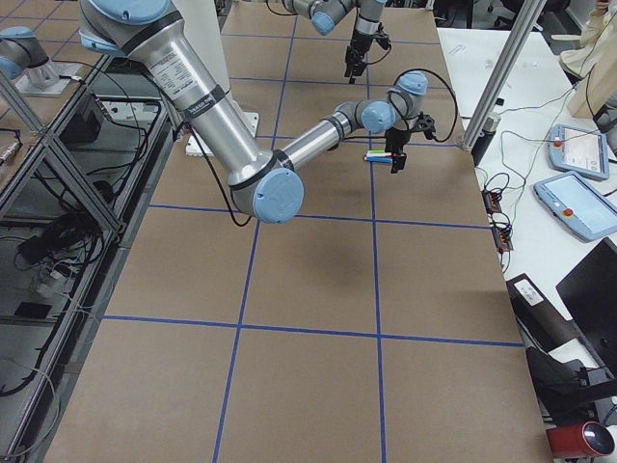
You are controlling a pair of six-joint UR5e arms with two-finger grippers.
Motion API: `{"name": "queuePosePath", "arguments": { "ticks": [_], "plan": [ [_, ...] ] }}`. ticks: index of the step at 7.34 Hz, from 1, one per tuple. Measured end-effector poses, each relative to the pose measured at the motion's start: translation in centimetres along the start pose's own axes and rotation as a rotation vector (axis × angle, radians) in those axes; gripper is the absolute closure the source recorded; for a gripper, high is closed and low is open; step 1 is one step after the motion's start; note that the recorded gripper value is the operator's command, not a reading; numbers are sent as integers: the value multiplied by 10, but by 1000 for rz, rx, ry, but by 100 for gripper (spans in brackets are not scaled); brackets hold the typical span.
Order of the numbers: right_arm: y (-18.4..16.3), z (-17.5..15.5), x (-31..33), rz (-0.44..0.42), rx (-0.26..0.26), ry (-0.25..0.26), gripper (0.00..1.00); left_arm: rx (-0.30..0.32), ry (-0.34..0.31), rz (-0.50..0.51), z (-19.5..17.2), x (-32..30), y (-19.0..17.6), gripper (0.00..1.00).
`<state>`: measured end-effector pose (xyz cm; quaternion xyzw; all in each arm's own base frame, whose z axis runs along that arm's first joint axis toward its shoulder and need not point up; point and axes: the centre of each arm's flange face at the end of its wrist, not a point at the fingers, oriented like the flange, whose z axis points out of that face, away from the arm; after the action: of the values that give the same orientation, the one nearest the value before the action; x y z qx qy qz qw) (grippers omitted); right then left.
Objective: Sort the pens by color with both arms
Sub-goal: 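Open and raise the right gripper while the left arm swings in, then move the left gripper down over the pen cup toward the yellow highlighter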
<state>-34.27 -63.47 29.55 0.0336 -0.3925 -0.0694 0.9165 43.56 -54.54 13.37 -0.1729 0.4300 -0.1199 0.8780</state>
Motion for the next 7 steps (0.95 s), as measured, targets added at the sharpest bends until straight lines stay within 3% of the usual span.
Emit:
{"name": "queuePosePath", "arguments": {
  "ticks": [3, 7],
  "plan": [
    [34, -26, 22, 45, -20, 42, 2, -33, -15, -48, 16, 42, 23, 43],
    [44, -21, 40, 46, -19, 74, 2, -66, -41, -73, 51, 84, 59, 43]
  ]
}}
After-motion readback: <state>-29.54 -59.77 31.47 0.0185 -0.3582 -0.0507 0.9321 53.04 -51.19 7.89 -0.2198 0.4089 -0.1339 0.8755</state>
